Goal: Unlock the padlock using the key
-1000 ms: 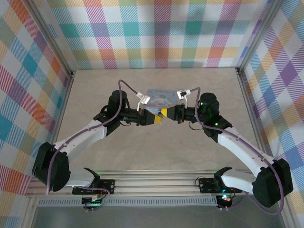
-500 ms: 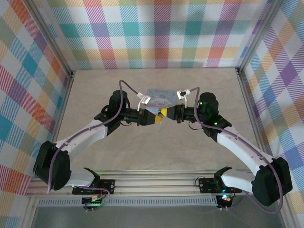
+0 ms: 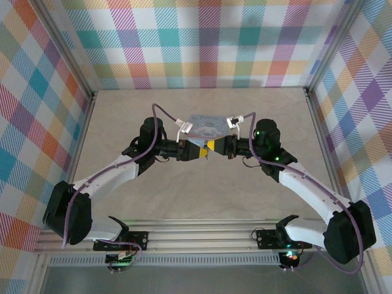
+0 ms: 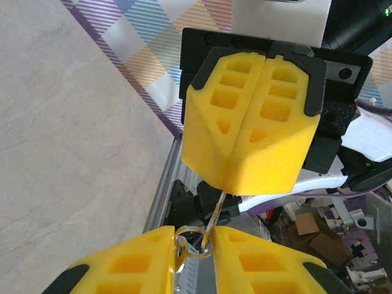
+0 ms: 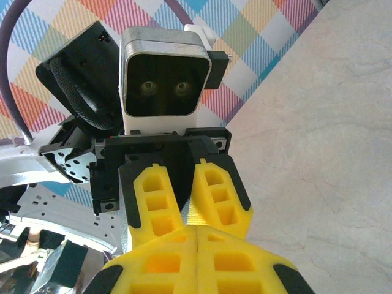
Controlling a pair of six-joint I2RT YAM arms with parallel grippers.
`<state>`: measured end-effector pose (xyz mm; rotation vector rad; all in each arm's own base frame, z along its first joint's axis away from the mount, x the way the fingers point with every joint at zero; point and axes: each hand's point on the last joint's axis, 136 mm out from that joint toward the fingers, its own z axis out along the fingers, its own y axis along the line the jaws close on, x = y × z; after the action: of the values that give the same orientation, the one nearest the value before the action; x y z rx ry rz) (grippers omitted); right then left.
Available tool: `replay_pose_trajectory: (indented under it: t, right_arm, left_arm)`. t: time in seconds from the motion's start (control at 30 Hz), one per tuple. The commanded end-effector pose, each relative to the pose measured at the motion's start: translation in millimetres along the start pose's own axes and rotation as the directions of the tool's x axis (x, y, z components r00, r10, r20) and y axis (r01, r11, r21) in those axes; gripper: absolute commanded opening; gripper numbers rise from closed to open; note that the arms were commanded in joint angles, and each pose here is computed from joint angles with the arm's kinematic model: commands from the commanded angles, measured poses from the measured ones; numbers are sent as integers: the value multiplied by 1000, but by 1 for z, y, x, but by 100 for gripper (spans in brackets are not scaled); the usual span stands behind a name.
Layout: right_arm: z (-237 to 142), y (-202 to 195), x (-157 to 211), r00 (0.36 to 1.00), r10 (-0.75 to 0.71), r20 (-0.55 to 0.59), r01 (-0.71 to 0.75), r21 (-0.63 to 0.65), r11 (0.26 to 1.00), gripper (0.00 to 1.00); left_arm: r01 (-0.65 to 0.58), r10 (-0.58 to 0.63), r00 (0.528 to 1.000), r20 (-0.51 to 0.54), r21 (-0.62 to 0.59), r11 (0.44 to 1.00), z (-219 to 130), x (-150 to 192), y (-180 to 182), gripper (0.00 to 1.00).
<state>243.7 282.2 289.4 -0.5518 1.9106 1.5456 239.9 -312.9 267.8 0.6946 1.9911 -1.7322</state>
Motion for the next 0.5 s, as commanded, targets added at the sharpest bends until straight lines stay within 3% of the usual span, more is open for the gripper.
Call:
replay_pose_trajectory:
  t: [0.0, 0.1, 0.47]
  right_arm:
    - [0, 8, 0, 1000, -24, -13, 24, -39, 999, 0]
    - [1, 7, 1, 1000, -23, -17, 22, -43, 999, 0]
    - [6, 3, 3, 1000, -7, -31, 6, -51, 999, 0]
  left_arm:
    - [-38, 38, 999, 30, 23, 999, -5, -8, -8, 21]
    - [-36, 35, 999, 27, 31, 999, -5, -8, -10, 17]
    - [-45, 44, 998, 33, 31, 998, -7, -6, -14, 14]
